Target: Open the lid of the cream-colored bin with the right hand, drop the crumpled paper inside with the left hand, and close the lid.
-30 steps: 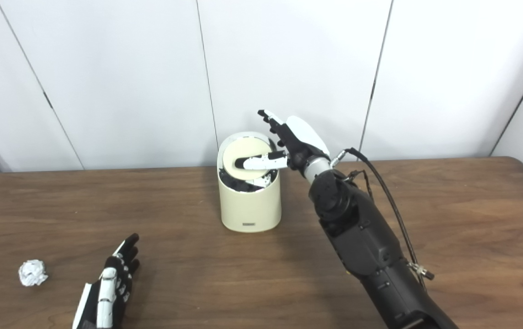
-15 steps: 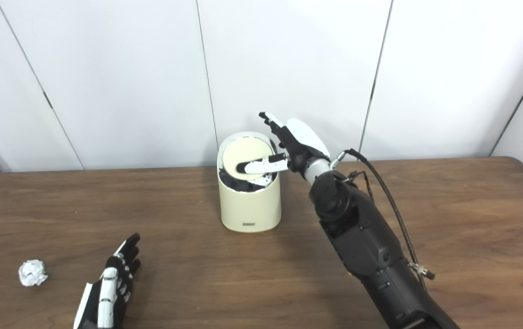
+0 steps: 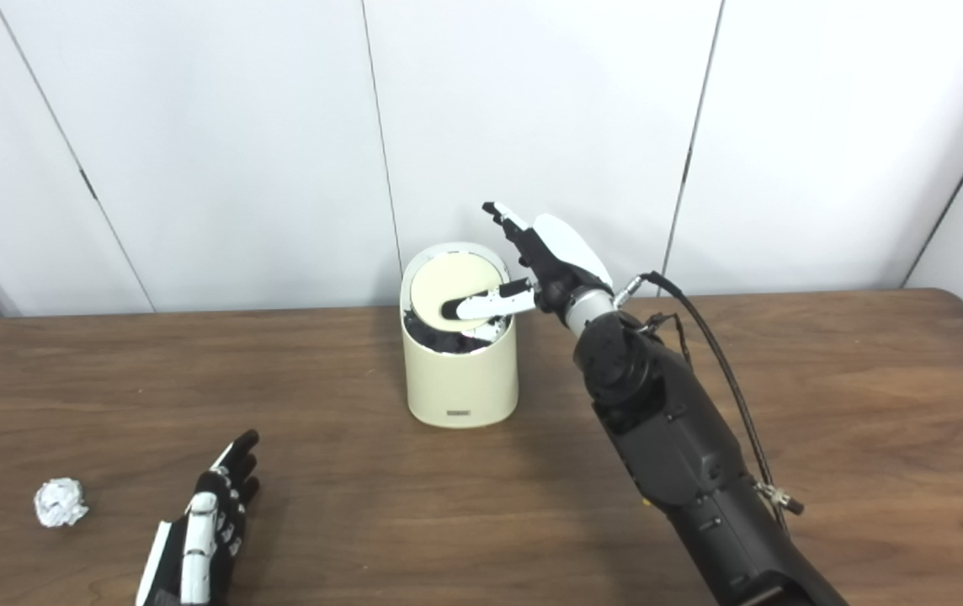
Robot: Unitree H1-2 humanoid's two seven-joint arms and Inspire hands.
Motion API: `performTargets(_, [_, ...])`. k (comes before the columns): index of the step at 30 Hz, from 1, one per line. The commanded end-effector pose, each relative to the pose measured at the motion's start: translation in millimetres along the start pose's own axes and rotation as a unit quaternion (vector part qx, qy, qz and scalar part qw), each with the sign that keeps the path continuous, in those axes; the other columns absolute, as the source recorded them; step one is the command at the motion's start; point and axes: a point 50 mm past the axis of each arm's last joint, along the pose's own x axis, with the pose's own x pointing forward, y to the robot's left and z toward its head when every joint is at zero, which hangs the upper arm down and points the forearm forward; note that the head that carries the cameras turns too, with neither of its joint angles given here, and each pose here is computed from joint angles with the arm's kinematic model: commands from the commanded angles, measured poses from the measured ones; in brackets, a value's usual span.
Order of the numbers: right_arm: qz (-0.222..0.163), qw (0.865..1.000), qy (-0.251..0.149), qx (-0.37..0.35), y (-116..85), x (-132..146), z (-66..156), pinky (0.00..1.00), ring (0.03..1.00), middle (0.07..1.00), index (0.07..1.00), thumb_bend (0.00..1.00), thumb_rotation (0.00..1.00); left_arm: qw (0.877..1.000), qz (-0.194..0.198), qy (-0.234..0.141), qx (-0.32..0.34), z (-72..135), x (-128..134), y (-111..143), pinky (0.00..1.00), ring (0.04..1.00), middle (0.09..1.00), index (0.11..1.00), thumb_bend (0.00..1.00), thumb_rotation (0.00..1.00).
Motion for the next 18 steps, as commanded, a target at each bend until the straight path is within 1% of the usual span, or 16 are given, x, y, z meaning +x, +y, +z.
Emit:
performTargets(1, [-0.028,0.999,-0.018,-0.018,-18.9,4.1,8.2,0.78,0.897,0.938,0.960,0.73,0.24,1.000,0.001,0.009,-0.015,-5.0,-8.3,-7.0,1.00,1.000,0.987,0.923,0.41,1.00])
performTargets(4, [-0.028,0.999,-0.017,-0.025,-17.0,3.6,6.6,0.79,0.896,0.933,0.956,0.76,0.19,1.000,0.000,0.011,-0.018,-4.6,-9.3,-8.1,1.00,1.000,0.991,0.926,0.41,1.00])
performTargets(6, [-0.029,0.999,-0.017,-0.027,-15.4,2.8,5.3,0.81,0.901,0.929,0.952,0.79,0.15,1.000,0.003,0.009,-0.021,-3.9,-9.8,-9.5,1.00,1.000,0.989,0.923,0.40,1.00])
performTargets(12, [-0.026,0.999,-0.023,-0.042,-12.8,0.7,1.1,0.86,0.921,0.936,0.954,0.84,0.08,1.000,0.001,0.005,-0.021,-3.0,-11.5,-11.5,1.00,1.000,0.982,0.920,0.40,1.00])
performTargets(16, [-0.023,0.998,-0.024,-0.044,-11.2,-0.2,-1.2,0.88,0.925,0.943,0.957,0.84,0.04,1.000,0.001,0.006,-0.023,-3.1,-12.6,-11.9,1.00,1.000,0.981,0.919,0.41,1.00])
performTargets(18, [-0.022,0.999,-0.023,-0.042,-10.6,-0.8,-2.2,0.88,0.926,0.945,0.959,0.83,0.04,1.000,0.001,0.006,-0.025,-3.0,-13.0,-11.9,1.00,1.000,0.983,0.920,0.40,1.00])
